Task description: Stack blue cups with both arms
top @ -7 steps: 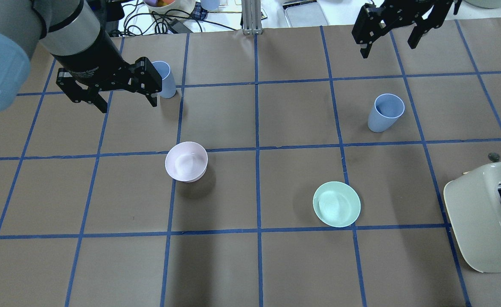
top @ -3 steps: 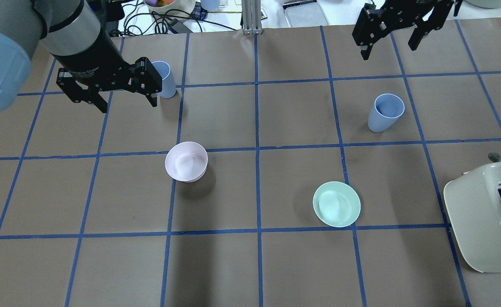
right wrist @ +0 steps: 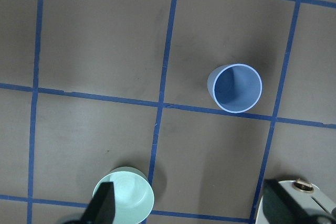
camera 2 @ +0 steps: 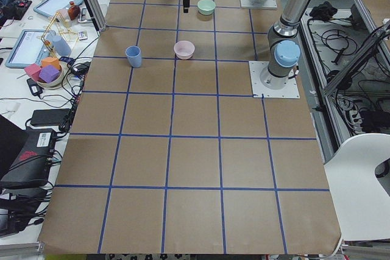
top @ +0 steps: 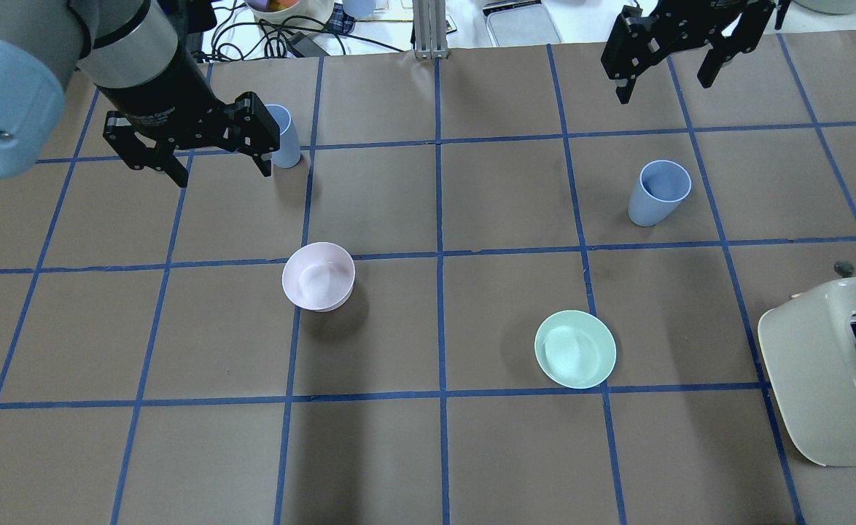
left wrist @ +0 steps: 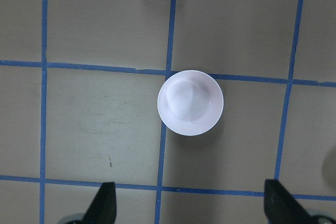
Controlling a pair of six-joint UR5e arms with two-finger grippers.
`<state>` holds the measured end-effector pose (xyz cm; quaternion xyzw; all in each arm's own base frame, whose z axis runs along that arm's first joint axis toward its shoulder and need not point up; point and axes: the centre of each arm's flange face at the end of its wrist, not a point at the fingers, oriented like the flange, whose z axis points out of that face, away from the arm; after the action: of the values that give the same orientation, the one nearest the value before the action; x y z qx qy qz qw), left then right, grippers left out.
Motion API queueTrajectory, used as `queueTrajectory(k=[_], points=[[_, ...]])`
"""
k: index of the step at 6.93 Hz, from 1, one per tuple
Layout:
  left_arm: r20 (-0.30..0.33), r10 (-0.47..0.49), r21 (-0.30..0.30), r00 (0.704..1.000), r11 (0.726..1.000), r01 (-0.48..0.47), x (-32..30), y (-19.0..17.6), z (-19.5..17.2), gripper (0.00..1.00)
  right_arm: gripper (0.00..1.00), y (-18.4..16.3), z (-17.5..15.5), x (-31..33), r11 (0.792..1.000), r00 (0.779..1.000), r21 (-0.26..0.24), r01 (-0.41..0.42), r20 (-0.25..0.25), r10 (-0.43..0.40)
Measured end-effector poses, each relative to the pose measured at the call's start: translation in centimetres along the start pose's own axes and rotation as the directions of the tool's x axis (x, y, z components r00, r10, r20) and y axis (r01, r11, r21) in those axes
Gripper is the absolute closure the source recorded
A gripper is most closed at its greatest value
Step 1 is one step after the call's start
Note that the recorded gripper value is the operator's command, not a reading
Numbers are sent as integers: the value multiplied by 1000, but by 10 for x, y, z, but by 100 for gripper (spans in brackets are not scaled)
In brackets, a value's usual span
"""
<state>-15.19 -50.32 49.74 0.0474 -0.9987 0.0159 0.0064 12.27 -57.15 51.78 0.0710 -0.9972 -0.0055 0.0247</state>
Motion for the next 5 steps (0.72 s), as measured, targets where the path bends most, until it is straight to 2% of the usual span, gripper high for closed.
queueTrajectory(k=[2, 3, 5], points=[[0, 19, 4, 1000, 1000, -19, 8, -67, 24, 0, 1, 9, 0, 1, 997, 998, -52, -64, 5, 64], [0, 43, 26, 999, 999, -43, 14, -115, 53, 0, 2, 14, 1, 1, 994, 996, -74, -83, 6, 84], [6, 85, 61, 996, 994, -86, 23, -195, 125, 0, 7, 17, 2, 2, 991, 995, -88, -96, 7, 97]])
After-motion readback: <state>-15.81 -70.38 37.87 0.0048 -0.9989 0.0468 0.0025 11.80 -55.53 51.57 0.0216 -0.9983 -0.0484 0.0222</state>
